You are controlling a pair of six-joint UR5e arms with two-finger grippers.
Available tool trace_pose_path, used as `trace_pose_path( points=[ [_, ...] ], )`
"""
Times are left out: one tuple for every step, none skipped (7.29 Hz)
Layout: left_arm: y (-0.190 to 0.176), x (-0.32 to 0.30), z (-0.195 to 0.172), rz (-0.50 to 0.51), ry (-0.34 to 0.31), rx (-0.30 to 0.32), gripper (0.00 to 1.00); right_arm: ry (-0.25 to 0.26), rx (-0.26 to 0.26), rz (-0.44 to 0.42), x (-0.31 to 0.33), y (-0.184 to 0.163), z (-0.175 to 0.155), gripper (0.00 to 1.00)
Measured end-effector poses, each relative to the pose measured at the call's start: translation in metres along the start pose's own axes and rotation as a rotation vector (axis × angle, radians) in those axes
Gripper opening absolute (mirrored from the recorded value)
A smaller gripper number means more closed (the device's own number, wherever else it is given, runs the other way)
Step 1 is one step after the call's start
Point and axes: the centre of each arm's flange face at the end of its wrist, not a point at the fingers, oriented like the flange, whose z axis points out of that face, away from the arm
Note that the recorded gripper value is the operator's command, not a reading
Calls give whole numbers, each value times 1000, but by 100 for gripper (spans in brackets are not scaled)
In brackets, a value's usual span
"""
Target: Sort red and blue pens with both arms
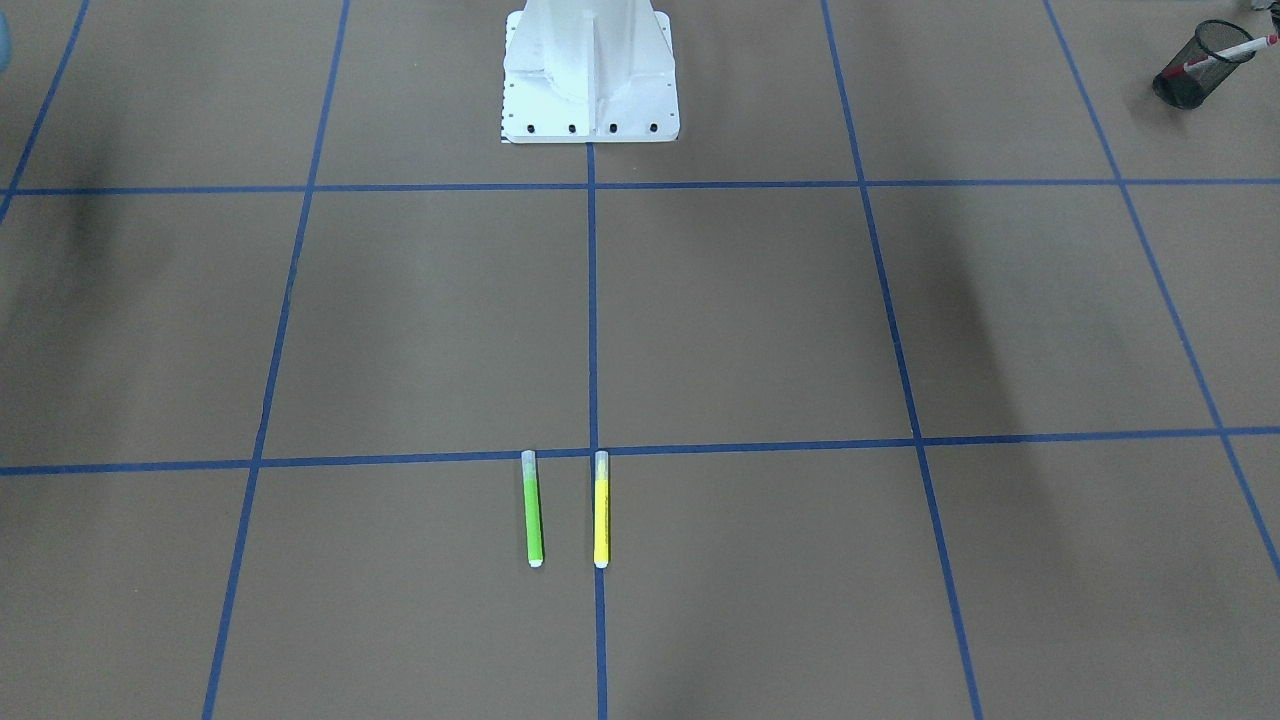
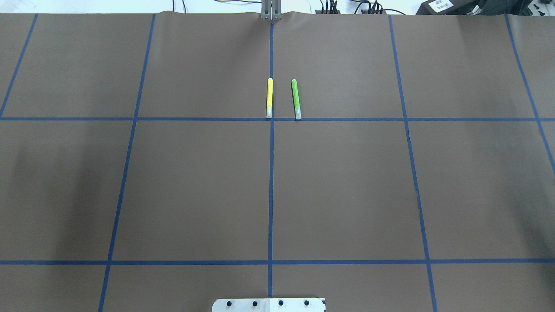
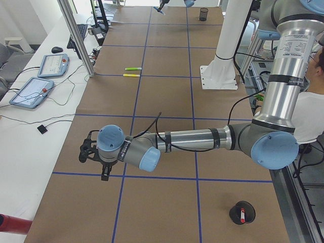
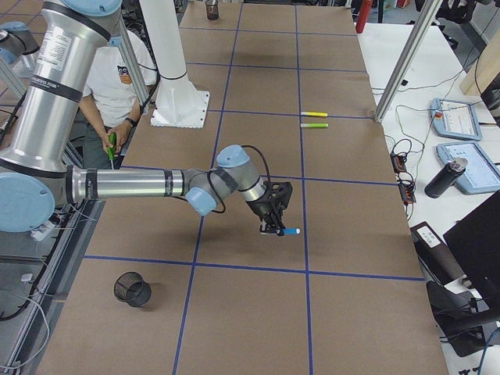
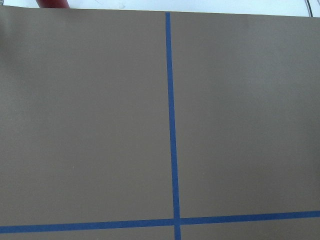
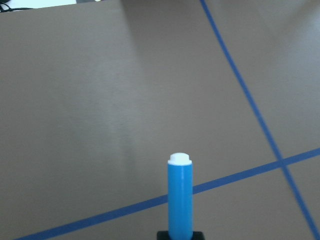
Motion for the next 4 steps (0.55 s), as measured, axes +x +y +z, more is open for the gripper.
trace_pose_path(
  points=[
    [-4,4,3,5,1,-3,100,-26,28,13,49,20,-17,0],
    [-6,6,4,8,2,-5,100,-54,56,8,98,45,-31,0],
    [-7,8,6,10,3,-8,100,-81,87,-12,144,74,-39,0],
    [-7,8,6,10,4,-9,100,-114,115,-33,185,105,-45,0]
  ],
)
